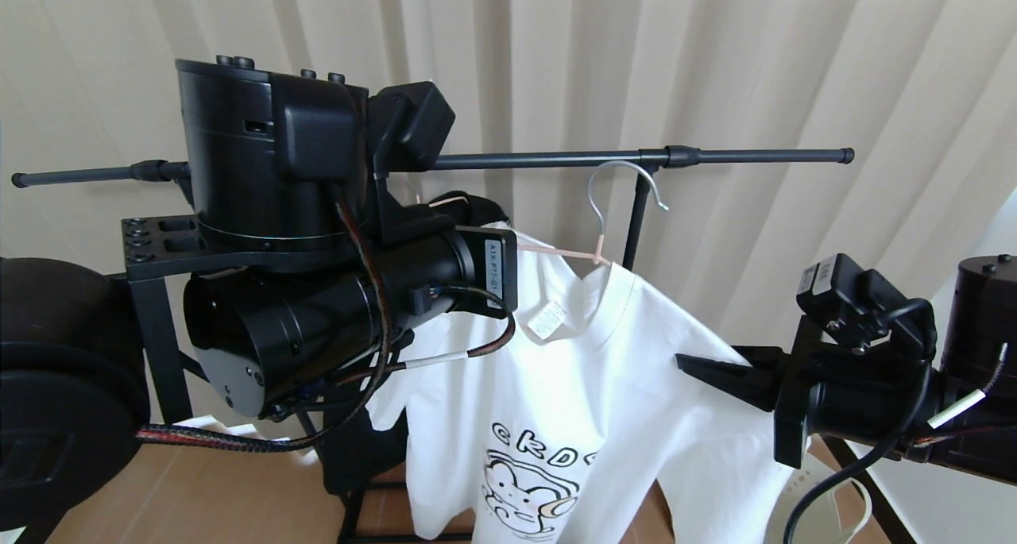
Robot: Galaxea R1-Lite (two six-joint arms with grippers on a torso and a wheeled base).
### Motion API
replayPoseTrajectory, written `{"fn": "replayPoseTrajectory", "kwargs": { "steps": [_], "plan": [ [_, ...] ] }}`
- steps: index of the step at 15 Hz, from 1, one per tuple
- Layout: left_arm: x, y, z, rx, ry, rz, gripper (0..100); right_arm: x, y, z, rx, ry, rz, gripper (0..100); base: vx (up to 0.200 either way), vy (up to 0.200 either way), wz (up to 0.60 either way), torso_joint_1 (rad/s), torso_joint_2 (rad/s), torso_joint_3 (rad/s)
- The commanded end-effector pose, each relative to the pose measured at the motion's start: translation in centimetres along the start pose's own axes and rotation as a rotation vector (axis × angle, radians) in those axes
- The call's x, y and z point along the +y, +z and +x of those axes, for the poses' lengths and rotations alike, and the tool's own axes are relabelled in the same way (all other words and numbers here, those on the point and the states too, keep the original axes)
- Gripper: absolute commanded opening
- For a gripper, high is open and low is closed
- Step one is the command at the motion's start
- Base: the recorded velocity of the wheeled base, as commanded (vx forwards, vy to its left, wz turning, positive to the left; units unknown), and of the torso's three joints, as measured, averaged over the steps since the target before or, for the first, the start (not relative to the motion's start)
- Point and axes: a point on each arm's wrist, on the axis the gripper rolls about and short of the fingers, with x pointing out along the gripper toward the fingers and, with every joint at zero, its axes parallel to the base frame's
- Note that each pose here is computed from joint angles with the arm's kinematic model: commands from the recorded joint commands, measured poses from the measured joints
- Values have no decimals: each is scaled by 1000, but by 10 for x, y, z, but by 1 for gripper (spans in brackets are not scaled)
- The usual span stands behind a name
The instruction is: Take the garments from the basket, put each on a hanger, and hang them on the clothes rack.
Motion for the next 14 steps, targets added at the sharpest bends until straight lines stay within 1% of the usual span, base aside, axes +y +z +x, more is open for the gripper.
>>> {"fn": "replayPoseTrajectory", "kwargs": {
  "steps": [1, 4, 5, 6, 9, 10, 12, 14],
  "plan": [
    [-1, 0, 1, -1, -1, 1, 0, 1, 1, -3, -23, -4, -6, 0, 0, 0, 0, 0, 0, 0],
    [-4, 17, 1, -53, -10, 9, 0, 3, 3, -7, -70, -13, -22, 0, 0, 0, 0, 0, 0, 0],
    [-7, 25, 2, -77, -19, 18, 0, 5, 4, -14, -87, -15, -28, 0, 0, 0, 0, 0, 0, 0],
    [-11, 26, 3, -81, -27, 27, 0, 6, 6, -17, -97, -17, -33, 0, 0, 0, 0, 0, 0, 0],
    [-13, 20, 3, -63, -33, 36, 0, 8, -1, -18, -79, -15, -24, 0, 0, 0, 0, 0, 0, 0],
    [-12, 17, 2, -52, -33, 39, 0, 9, -6, -18, -80, -13, -13, 0, 0, 0, 0, 0, 0, 0],
    [-12, 13, 2, -41, -33, 44, 0, 8, -4, -16, -117, -23, -11, 0, 0, 0, 0, 0, 0, 0],
    [-12, 8, 2, -23, -32, 56, 0, 7, -4, -15, -118, -22, 7, 0, 0, 0, 0, 0, 0, 0]
  ]
}}
